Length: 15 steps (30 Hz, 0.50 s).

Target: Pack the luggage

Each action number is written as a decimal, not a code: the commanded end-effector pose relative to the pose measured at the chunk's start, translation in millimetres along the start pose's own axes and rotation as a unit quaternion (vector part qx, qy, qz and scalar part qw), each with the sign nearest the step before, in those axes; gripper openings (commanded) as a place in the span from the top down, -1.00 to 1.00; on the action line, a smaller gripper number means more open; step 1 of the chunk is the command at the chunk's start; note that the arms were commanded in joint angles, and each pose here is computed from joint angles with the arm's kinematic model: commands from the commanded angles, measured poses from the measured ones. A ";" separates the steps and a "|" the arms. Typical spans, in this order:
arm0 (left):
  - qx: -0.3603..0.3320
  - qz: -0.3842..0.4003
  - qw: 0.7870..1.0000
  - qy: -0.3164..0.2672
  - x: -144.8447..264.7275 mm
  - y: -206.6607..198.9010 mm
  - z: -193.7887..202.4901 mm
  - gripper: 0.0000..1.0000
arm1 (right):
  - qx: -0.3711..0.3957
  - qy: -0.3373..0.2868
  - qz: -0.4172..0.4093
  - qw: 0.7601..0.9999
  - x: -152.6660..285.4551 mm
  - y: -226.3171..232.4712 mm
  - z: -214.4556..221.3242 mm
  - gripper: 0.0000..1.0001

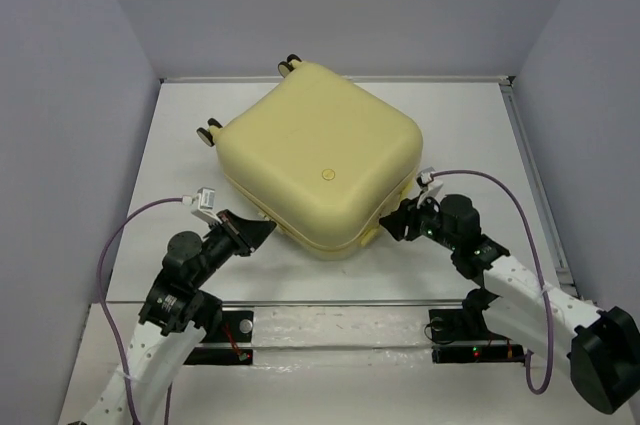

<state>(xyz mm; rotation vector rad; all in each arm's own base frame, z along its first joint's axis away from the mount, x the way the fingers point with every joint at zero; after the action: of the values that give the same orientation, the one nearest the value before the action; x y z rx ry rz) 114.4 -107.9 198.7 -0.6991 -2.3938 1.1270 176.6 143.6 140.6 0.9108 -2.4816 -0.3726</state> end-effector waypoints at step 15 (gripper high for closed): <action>-0.074 -0.041 0.989 0.123 -22.2 7.8 70.7 0.88 | 0.112 -0.030 -0.083 0.990 -23.2 14.0 -37.1 -0.11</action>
<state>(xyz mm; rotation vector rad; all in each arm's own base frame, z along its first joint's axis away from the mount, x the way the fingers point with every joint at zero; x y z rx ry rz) 101.4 -142.0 175.5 -0.8020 -2.2739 0.9440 196.9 153.3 141.6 1.0129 -2.4716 -0.1799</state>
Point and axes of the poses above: each gripper's point midway between its finger pads, its own x axis back along the fingers, its own y axis along the line the jaws close on, z = x × y, the point moved 8 cm from there along x, back along the fingers, and after that the axes turned 1 degree about -x, right-handed, at the moved point
